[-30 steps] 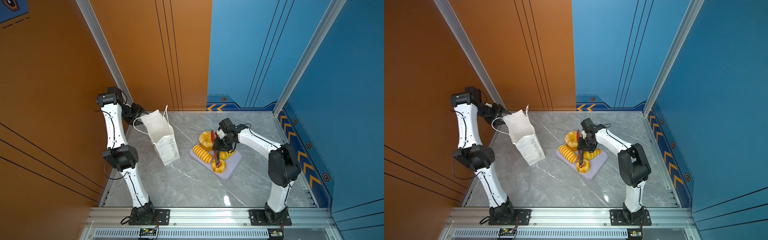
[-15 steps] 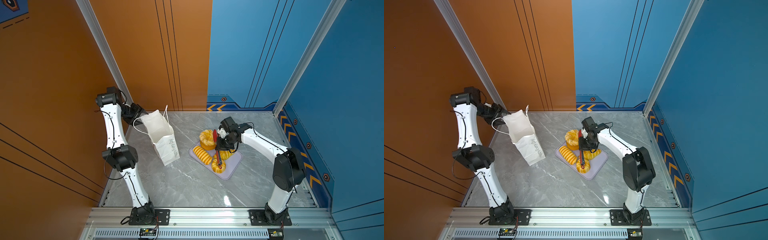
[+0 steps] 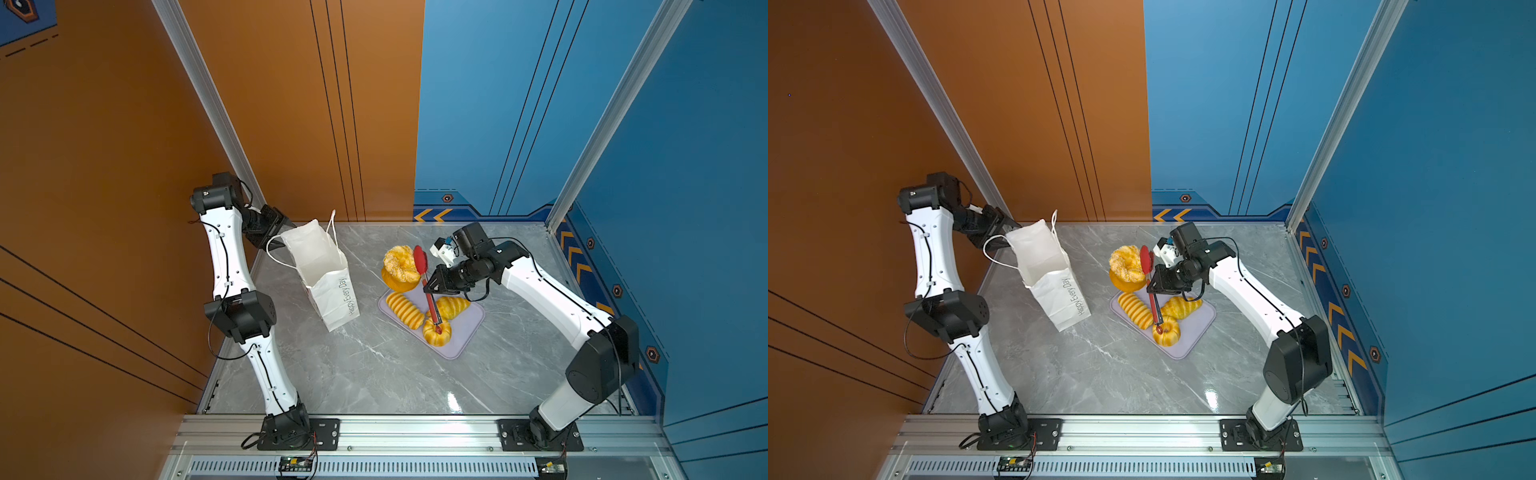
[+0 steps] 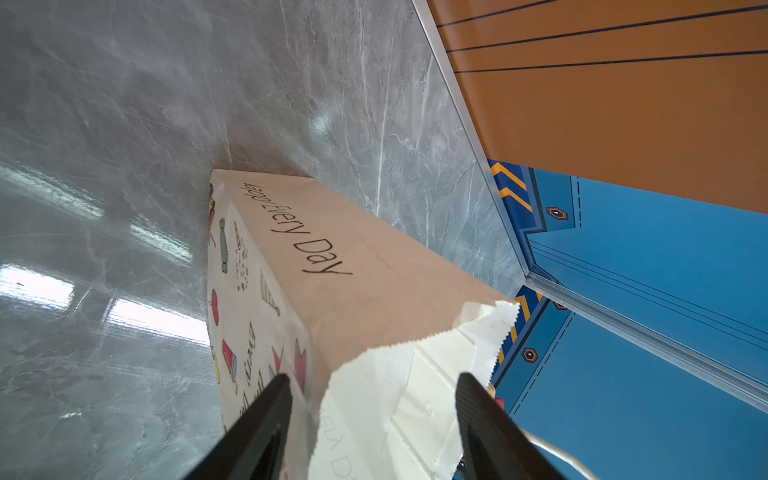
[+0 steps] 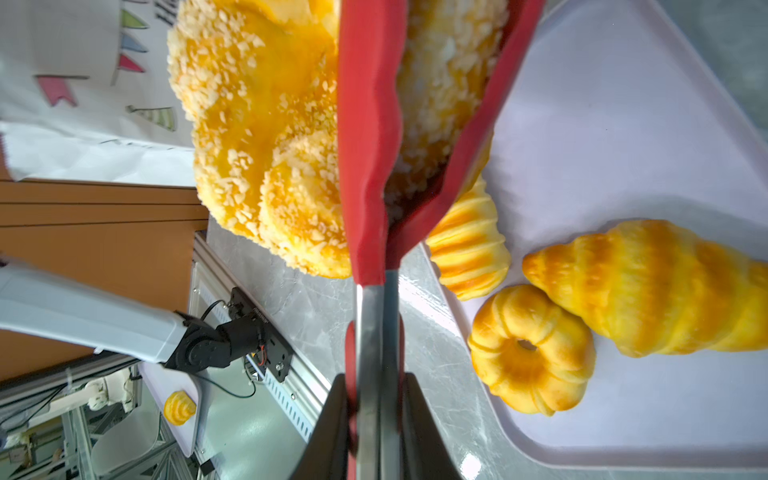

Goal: Pack bread into a paper bag
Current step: Pick up the fake bread from the plate, then place the fake bread in the paper bag.

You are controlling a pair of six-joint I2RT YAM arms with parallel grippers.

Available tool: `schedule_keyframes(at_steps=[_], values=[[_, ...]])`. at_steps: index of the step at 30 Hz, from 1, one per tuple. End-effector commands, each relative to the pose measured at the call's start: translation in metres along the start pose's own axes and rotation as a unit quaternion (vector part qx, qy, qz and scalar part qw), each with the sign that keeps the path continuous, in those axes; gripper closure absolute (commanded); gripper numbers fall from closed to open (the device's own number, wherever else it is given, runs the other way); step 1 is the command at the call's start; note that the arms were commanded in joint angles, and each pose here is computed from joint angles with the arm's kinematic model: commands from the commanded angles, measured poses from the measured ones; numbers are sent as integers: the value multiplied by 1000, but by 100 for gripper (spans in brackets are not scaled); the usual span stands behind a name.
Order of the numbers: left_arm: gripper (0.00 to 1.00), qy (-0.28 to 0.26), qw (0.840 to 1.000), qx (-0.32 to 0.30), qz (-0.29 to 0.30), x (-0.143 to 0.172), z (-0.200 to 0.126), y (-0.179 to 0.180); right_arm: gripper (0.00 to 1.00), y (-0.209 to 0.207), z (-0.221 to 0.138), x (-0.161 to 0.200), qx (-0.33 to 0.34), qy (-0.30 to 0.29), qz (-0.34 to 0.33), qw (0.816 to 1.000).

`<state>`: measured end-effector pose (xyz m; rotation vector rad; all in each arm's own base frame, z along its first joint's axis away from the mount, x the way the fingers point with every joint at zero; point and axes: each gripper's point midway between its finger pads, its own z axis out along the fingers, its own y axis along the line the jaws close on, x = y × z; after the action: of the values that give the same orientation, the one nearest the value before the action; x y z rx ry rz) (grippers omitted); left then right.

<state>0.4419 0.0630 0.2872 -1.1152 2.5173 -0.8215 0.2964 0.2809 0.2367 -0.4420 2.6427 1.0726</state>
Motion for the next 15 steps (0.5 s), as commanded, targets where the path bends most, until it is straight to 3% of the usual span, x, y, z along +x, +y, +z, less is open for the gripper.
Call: schedule_keyframes(at_steps=[1,7,15], values=[[34,69,996,-33,-39,39,-9,17,100,72,-45,4,-108,-33,-79,990],[34,68,996,-33,-37,39,-9,17,100,134,-72,20,-194,-44,-127,972],[34,70,997,-31,-33,41,-10,14,100,204,-57,25,-265,-25,-181,947]])
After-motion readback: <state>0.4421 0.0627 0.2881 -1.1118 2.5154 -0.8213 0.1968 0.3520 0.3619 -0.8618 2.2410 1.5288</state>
